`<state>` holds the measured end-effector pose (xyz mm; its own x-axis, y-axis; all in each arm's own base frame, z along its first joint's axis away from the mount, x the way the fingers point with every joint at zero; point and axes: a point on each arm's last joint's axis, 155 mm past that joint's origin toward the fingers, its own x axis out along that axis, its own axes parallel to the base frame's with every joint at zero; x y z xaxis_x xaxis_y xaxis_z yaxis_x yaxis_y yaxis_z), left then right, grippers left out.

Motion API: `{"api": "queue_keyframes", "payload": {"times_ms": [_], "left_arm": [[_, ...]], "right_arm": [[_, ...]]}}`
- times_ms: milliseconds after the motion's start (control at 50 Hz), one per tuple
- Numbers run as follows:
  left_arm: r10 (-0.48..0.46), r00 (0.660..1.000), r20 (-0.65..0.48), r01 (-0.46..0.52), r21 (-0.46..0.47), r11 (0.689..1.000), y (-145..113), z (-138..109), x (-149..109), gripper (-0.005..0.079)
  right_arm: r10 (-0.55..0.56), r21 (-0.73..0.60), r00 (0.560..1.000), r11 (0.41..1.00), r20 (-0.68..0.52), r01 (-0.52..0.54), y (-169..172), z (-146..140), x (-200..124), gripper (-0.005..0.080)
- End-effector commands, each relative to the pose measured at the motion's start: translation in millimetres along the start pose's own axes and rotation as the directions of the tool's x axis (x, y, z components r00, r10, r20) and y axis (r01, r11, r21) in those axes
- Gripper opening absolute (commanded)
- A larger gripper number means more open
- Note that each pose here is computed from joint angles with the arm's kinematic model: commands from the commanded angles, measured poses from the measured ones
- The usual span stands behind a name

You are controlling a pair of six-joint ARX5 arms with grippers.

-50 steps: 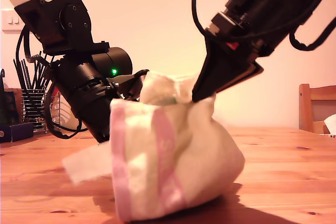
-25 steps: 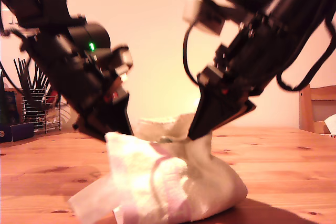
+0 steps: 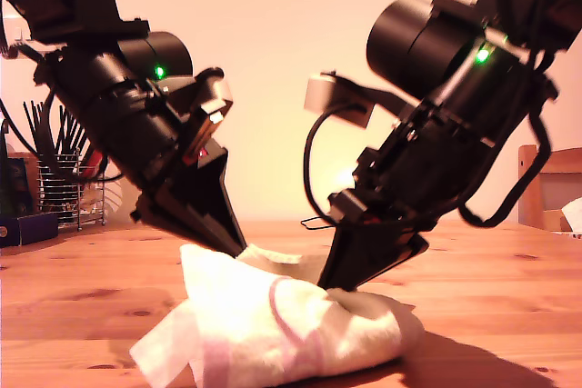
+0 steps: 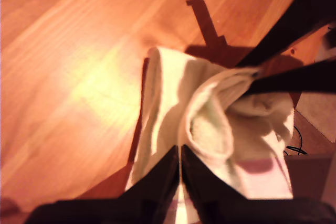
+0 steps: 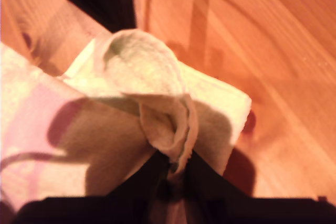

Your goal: Fold the tea towel in front of you. After folding it, place it to the right side.

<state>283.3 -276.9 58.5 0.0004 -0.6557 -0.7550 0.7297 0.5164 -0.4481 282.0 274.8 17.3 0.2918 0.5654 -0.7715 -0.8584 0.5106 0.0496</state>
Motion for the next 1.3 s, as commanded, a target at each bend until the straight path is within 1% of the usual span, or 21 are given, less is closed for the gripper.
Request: {"api": "queue_keyframes", "payload": {"times_ms": [0,60,120,200,260,320,400,560,780,900,940,980,1040,1100,1180,1280], "left_arm": [[-0.007,0.999,0.043,0.005,0.033,0.999,-14,8,-14,-0.0024],[-0.015,0.998,0.060,0.012,0.044,0.999,-18,12,-19,-0.0024],[-0.042,0.997,0.067,0.039,0.041,0.998,-26,13,-22,-0.0024],[-0.065,0.996,0.056,0.064,0.023,0.998,-30,10,-21,-0.0024],[-0.069,0.997,0.043,0.068,0.017,0.998,-30,7,-18,-0.0024],[-0.072,0.997,0.034,0.072,0.018,0.997,-32,5,-16,-0.0024],[-0.075,0.997,0.033,0.074,0.031,0.997,-35,6,-14,-0.0024],[-0.069,0.997,0.030,0.068,0.038,0.997,-35,6,-13,-0.0024],[-0.072,0.997,0.013,0.072,0.032,0.997,-37,1,-12,-0.0024],[-0.075,0.997,0.003,0.075,0.040,0.996,-38,-1,-12,-0.0024],[-0.075,0.997,0.000,0.075,0.038,0.996,-38,-2,-12,-0.0024],[-0.074,0.997,-0.004,0.074,0.034,0.997,-38,-3,-12,-0.0024],[-0.064,0.998,-0.015,0.065,0.033,0.997,-36,-6,-12,-0.0024],[-0.043,0.999,-0.028,0.044,0.025,0.999,-32,-9,-12,-0.0024],[-0.008,0.999,-0.044,0.009,0.012,1.000,-25,-13,-13,-0.0024],[0.028,0.997,-0.071,-0.029,-0.008,1.000,-18,-20,-13,-0.0024]], "right_arm": [[0.011,0.023,1.000,1.000,-0.021,-0.010,2,-8,8,-0.0013],[-0.002,0.021,1.000,1.000,0.004,0.002,-1,-2,8,-0.0012],[-0.010,0.022,1.000,1.000,0.022,0.009,-3,3,8,0.0000],[-0.021,0.041,0.999,0.999,0.031,0.020,-7,6,7,0.0050],[-0.024,0.042,0.999,0.999,0.030,0.023,-8,8,7,0.0120],[-0.035,0.049,0.999,0.998,0.035,0.034,-10,11,6,0.0165],[-0.045,0.066,0.998,0.997,0.045,0.042,-13,19,5,0.0202],[-0.038,0.094,0.999,0.995,0.026,0.036,-15,34,-2,0.0256],[-0.047,0.084,0.997,0.996,0.056,0.042,-22,68,-18,0.0255],[-0.043,0.095,0.998,0.995,0.050,0.038,-25,75,-25,0.0250],[-0.022,0.101,0.999,0.995,0.038,0.018,-22,74,-26,0.0238],[0.011,0.108,1.000,0.994,0.025,-0.014,-16,72,-27,0.0210],[0.074,0.119,0.997,0.990,0.017,-0.075,-5,69,-29,0.0125],[0.153,0.128,0.988,0.980,0.017,-0.153,10,67,-30,-0.0015],[0.221,0.132,0.975,0.966,0.016,-0.221,23,66,-33,-0.0012],[0.253,0.115,0.967,0.961,0.015,-0.253,30,65,-30,-0.0012]]}}
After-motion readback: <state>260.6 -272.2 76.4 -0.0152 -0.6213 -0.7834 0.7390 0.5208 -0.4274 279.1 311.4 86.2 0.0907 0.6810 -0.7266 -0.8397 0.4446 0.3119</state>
